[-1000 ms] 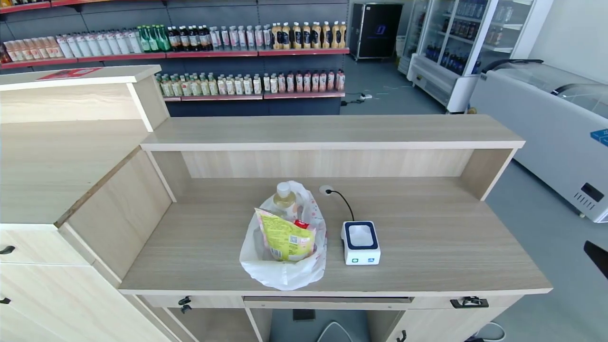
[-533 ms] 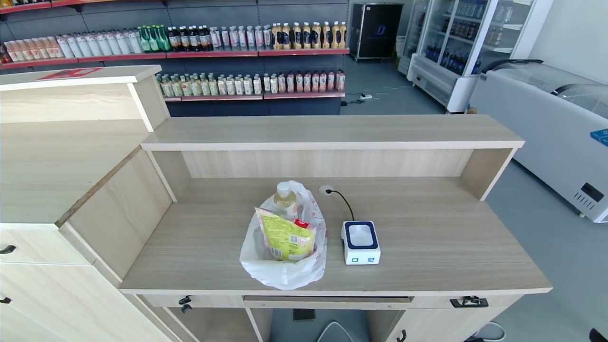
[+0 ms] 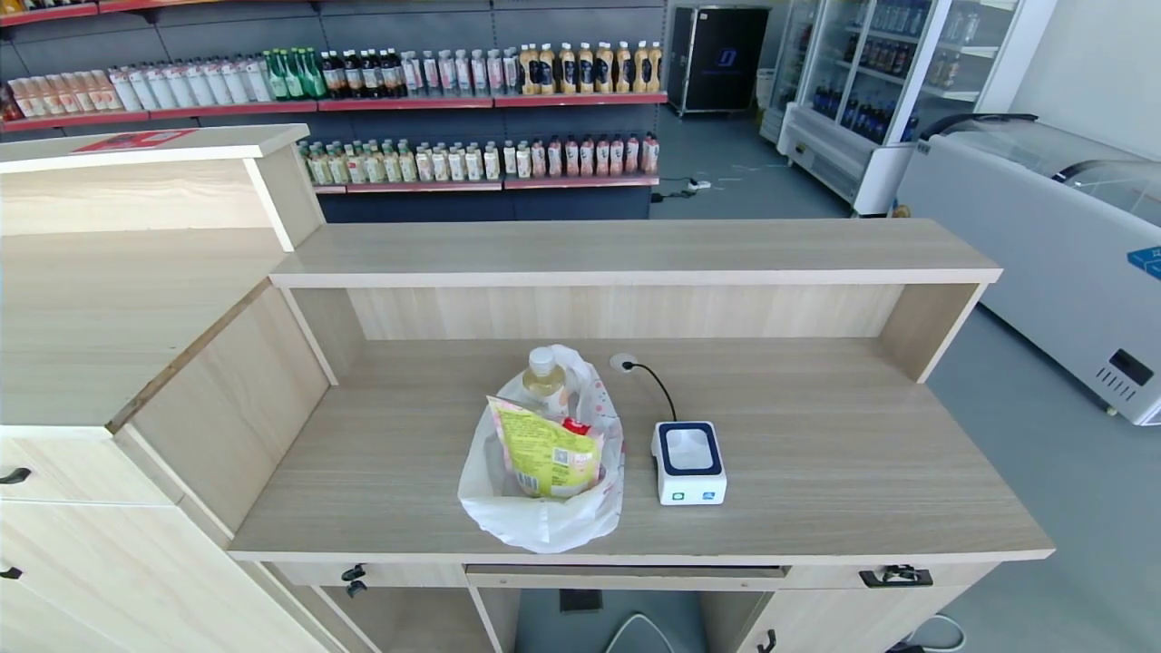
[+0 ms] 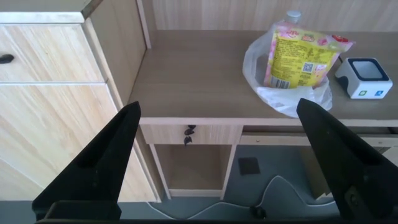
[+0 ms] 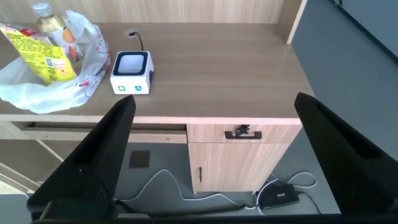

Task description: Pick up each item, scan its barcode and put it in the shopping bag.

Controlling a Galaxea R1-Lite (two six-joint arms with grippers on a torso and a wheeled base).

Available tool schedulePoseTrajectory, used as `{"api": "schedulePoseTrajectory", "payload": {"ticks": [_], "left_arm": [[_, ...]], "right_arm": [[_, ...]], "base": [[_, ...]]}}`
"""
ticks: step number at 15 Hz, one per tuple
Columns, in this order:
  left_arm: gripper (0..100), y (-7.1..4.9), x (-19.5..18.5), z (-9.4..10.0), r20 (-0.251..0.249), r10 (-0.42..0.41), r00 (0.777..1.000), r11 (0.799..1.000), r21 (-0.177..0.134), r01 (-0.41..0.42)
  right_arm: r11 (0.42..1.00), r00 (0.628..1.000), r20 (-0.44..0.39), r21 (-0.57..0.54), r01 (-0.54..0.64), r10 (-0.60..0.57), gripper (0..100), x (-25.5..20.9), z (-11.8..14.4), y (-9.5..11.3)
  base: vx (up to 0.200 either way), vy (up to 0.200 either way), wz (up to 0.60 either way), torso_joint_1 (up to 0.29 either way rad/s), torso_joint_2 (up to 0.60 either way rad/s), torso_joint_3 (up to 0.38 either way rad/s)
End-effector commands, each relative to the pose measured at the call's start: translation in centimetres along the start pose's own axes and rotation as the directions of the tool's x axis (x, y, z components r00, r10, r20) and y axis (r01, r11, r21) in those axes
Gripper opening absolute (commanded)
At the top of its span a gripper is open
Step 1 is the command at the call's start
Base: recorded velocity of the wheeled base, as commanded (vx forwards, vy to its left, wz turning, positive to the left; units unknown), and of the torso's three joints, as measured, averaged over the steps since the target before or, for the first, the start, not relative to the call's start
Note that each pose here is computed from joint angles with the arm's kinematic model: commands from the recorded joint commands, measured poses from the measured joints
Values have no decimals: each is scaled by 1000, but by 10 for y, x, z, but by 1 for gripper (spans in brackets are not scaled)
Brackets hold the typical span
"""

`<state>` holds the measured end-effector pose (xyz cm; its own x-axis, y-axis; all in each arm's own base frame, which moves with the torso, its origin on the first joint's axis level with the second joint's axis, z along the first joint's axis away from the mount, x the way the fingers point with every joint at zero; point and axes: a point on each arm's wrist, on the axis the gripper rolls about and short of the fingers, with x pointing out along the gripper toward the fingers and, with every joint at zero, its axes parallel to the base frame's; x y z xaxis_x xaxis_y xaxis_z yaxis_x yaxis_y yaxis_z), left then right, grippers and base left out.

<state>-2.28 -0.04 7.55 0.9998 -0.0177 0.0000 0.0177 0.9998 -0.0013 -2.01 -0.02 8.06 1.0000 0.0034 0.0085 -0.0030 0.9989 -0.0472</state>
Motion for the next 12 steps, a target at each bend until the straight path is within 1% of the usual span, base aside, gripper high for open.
{"api": "schedulePoseTrajectory", "payload": {"ticks": [1, 12], "left_arm": [[100, 0, 0, 0, 0, 1, 1000, 1000, 0, -1], [100, 0, 0, 0, 0, 1, 1000, 1000, 0, -1]], "right_arm": [[1000, 999, 31, 4, 6, -6, 100, -3, -1, 0], [1000, 1000, 17, 1, 3, -3, 100, -3, -2, 0]], "base": [[0, 0, 0, 0, 0, 0], [0, 0, 0, 0, 0, 0]]}}
